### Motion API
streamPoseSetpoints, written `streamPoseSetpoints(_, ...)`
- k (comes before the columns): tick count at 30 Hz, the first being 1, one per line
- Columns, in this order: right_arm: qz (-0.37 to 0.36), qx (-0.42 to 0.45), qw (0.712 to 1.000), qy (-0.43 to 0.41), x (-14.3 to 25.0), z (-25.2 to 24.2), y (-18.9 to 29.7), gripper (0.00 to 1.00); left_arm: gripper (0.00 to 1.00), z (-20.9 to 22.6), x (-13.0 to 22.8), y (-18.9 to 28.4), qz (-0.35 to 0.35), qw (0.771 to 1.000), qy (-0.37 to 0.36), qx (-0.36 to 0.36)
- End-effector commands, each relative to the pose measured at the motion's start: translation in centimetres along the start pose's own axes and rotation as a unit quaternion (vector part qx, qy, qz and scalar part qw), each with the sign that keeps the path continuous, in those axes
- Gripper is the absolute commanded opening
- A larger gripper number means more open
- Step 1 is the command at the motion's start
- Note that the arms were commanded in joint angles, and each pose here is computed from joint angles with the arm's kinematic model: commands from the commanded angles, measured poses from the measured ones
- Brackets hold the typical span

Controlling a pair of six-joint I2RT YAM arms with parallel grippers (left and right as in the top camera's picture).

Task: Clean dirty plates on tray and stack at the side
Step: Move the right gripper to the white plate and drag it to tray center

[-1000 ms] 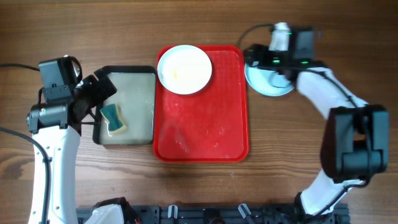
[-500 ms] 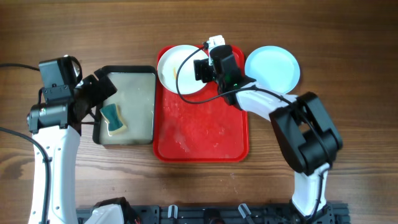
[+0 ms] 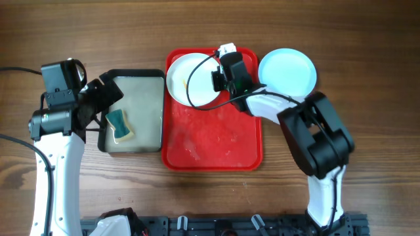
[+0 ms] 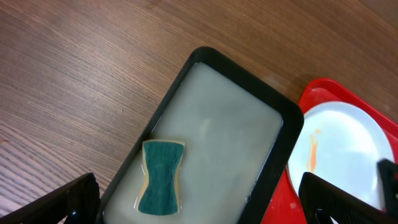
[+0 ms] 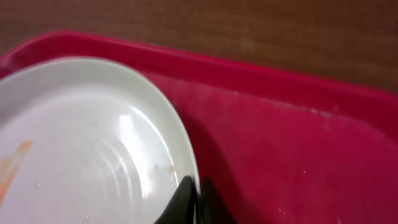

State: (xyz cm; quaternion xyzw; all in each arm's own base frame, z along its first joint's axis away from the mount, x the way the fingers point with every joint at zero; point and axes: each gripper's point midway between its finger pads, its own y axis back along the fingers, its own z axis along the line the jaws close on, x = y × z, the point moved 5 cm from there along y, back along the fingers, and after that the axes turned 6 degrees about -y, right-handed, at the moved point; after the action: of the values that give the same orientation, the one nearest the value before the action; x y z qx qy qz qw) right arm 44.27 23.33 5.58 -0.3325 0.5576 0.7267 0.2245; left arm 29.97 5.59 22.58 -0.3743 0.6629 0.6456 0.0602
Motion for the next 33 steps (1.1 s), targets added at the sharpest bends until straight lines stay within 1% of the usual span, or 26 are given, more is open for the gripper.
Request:
streamPoseSetpoints(1, 0.009, 0.008, 1.0, 0.003, -2.4, 0.0, 4.4, 0.04, 1.0, 0.0, -0.4, 0.3, -0.006, 1.0, 0.005, 0.004)
streamPoseSetpoints(4, 0.066, 0.026, 0.997, 0.006, -1.2, -0.6, 6.7, 0.04, 1.0, 0.0, -0.4, 0.3, -0.006, 1.0, 0.005, 0.004)
streamPoseSetpoints(9, 0.191, 0.08, 0.977, -0.046, 3.7, -2.8, 8.4, 0.04, 1.0, 0.0, -0.4, 0.3, -0.006, 1.0, 0.005, 0.004)
streamPoseSetpoints(11, 0.213, 0.095, 0.97, -0.07, 4.9, -3.1, 8.8, 0.05, 1.0, 0.0, -0.4, 0.3, -0.006, 1.0, 0.005, 0.004)
streamPoseSetpoints(13, 0.215, 0.095, 0.968, -0.086, 5.1, -3.1, 8.8, 0.04, 1.0, 0.0, -0.4, 0.3, -0.006, 1.0, 0.005, 0.004)
streamPoseSetpoints(14, 0.217, 0.088, 0.968, -0.088, 5.1, -2.9, 8.8, 0.06, 1.0, 0.0, -0.4, 0.3, -0.006, 1.0, 0.005, 0.004)
streamPoseSetpoints(18, 0.205, 0.066, 0.975, -0.053, 4.3, -3.1, 8.4, 0.35, 1.0, 0.0, -0.4, 0.3, -0.006, 1.0, 0.005, 0.004)
streamPoseSetpoints(19, 0.206, 0.059, 0.976, -0.049, 4.2, -3.2, 8.3, 0.37, 1.0, 0.0, -0.4, 0.3, -0.006, 1.0, 0.005, 0.004)
streamPoseSetpoints(24, 0.229, -0.012, 0.972, -0.053, 4.1, -3.9, 8.4, 0.37, 1.0, 0.0, -0.4, 0.3, -0.006, 1.0, 0.005, 0.004)
streamPoseSetpoints(25, 0.235, -0.038, 0.97, -0.049, 4.2, -3.7, 8.5, 0.36, 1.0, 0.0, -0.4, 0.3, -0.006, 1.0, 0.005, 0.004)
streamPoseSetpoints(26, 0.238, -0.052, 0.969, -0.042, 4.2, -3.5, 8.6, 0.32, 1.0, 0.0, -0.4, 0.3, -0.006, 1.0, 0.005, 0.004)
streamPoseSetpoints(31, 0.249, -0.049, 0.967, -0.021, 4.9, -3.7, 8.7, 0.25, 1.0, 0.0, -0.4, 0.3, -0.006, 1.0, 0.005, 0.004)
streamPoseSetpoints(33, 0.252, -0.051, 0.966, -0.014, 5.0, -3.8, 8.8, 0.25, 1.0, 0.0, -0.4, 0.3, -0.006, 1.0, 0.005, 0.004)
